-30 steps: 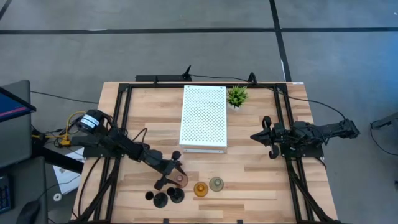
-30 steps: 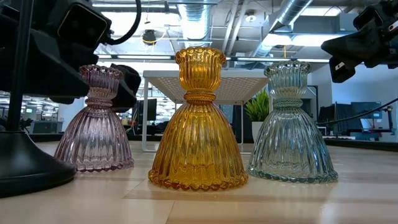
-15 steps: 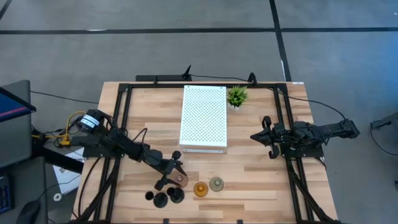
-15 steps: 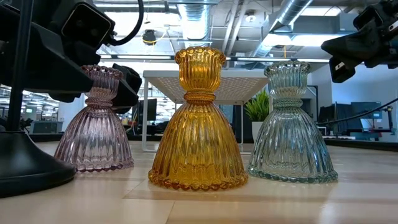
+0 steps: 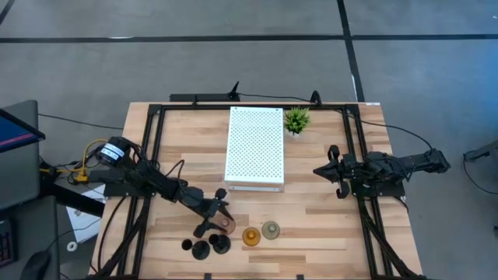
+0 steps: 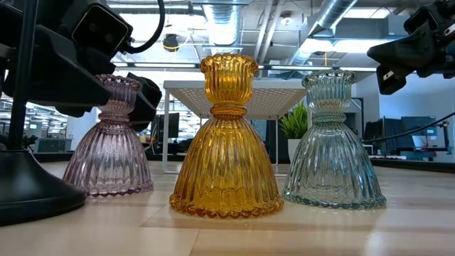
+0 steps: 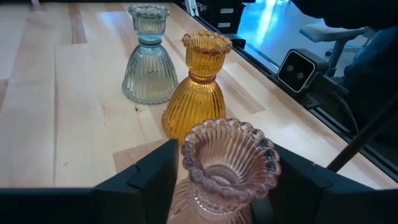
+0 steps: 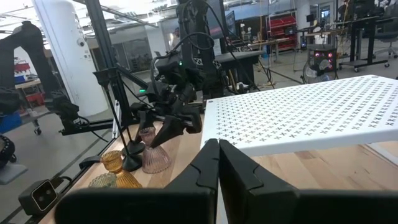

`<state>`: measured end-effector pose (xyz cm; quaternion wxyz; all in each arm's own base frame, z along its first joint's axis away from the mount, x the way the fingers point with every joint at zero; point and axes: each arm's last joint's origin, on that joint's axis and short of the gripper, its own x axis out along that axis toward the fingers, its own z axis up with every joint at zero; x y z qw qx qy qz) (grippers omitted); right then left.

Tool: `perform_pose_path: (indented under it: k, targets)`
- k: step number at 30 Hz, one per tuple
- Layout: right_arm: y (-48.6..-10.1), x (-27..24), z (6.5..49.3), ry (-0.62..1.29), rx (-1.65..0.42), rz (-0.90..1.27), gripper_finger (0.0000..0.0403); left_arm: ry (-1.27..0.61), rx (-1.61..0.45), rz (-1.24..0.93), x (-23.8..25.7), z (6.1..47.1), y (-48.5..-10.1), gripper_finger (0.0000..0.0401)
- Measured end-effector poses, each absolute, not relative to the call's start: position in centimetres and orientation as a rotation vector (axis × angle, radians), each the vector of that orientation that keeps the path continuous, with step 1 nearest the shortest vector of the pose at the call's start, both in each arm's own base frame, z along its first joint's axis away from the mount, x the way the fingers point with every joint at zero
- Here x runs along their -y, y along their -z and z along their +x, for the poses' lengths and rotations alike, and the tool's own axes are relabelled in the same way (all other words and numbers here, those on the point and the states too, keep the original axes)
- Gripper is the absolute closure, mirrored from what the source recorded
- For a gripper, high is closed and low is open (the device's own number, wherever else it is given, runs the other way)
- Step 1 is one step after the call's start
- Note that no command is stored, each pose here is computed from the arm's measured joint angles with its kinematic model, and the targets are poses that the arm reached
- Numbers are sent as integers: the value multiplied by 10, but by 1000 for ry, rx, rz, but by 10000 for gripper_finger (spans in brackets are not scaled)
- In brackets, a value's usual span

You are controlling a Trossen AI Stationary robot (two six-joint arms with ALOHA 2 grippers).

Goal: Pick & Place candle stick holders
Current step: Put the purple glass candle holder on the shelf

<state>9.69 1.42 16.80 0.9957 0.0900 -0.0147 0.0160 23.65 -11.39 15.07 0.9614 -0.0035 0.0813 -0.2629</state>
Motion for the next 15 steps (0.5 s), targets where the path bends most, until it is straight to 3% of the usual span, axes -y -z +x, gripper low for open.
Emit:
perform_pose_path:
  k: [8,15]
  targets:
    - [-168,-14,97,-32,30,180,403,515,-165,-14,110,238,-151,263]
    - [-168,-14,97,-33,30,180,403,495,-190,-56,106,240,-149,242]
